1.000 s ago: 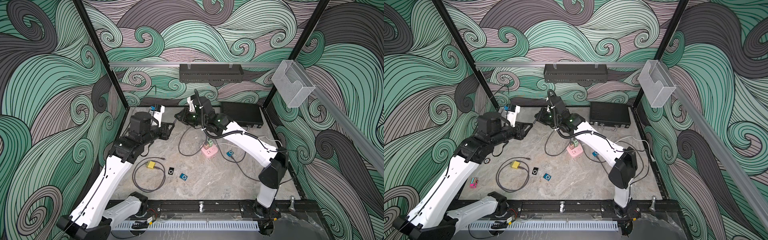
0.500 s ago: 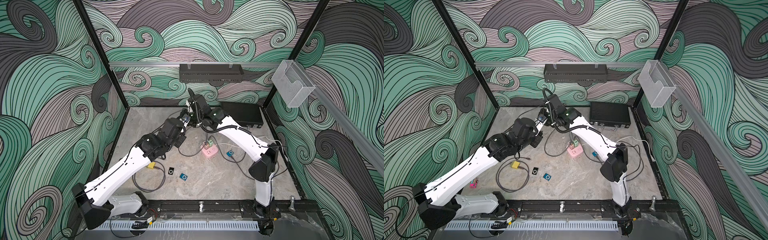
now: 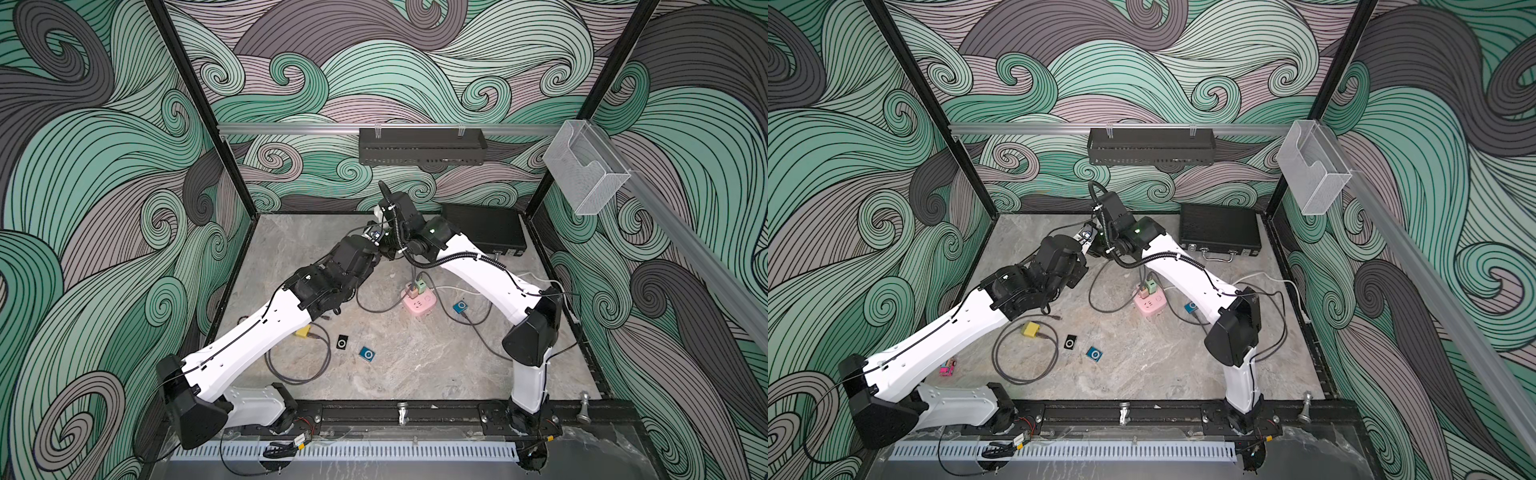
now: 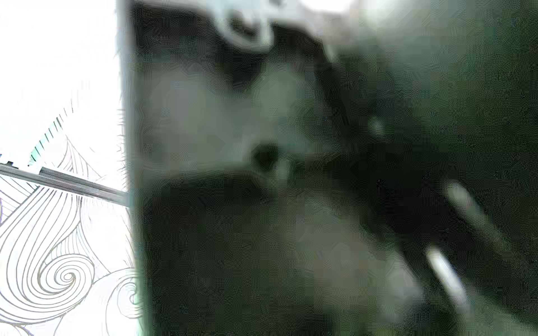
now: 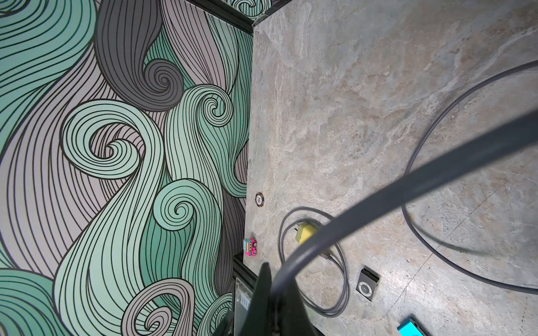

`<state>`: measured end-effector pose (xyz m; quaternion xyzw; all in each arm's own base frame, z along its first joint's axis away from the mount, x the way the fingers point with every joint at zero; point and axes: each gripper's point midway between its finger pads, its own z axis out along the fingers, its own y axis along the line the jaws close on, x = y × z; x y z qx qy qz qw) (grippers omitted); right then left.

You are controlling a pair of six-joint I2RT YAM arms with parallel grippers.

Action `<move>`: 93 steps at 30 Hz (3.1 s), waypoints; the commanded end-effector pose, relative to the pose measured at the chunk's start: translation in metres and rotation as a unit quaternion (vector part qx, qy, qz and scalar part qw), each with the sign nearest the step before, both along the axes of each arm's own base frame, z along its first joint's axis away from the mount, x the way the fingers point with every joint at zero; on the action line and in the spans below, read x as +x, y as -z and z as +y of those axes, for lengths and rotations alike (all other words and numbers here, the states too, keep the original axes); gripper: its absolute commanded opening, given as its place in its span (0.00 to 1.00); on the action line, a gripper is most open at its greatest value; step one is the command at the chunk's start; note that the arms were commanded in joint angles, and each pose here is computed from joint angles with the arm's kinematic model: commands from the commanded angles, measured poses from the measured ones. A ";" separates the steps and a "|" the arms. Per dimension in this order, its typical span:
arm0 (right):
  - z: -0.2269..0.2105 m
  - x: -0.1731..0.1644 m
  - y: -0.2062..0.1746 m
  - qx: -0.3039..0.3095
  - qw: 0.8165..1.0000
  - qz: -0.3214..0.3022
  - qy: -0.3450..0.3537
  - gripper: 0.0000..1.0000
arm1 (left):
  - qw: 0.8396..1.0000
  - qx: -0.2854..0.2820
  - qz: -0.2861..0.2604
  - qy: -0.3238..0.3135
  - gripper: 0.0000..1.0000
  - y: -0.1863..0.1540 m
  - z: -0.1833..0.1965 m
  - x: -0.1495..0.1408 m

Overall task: Charge mp3
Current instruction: Pick up the charging cable from the center of the board.

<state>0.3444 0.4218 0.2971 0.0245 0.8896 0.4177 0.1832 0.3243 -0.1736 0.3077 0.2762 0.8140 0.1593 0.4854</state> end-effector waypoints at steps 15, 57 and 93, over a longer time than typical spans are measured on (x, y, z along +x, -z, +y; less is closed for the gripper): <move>-0.014 -0.010 -0.033 0.056 0.998 0.010 0.015 0.00 | 0.973 -0.217 0.074 0.027 0.19 -0.011 0.015 -0.013; 0.006 -0.011 -0.004 0.034 0.994 0.100 0.005 0.00 | 0.992 -0.100 0.069 0.037 0.25 0.012 0.001 -0.006; -0.005 -0.021 -0.009 0.038 0.995 0.095 0.010 0.00 | 0.988 -0.116 0.091 0.043 0.16 0.013 -0.005 -0.012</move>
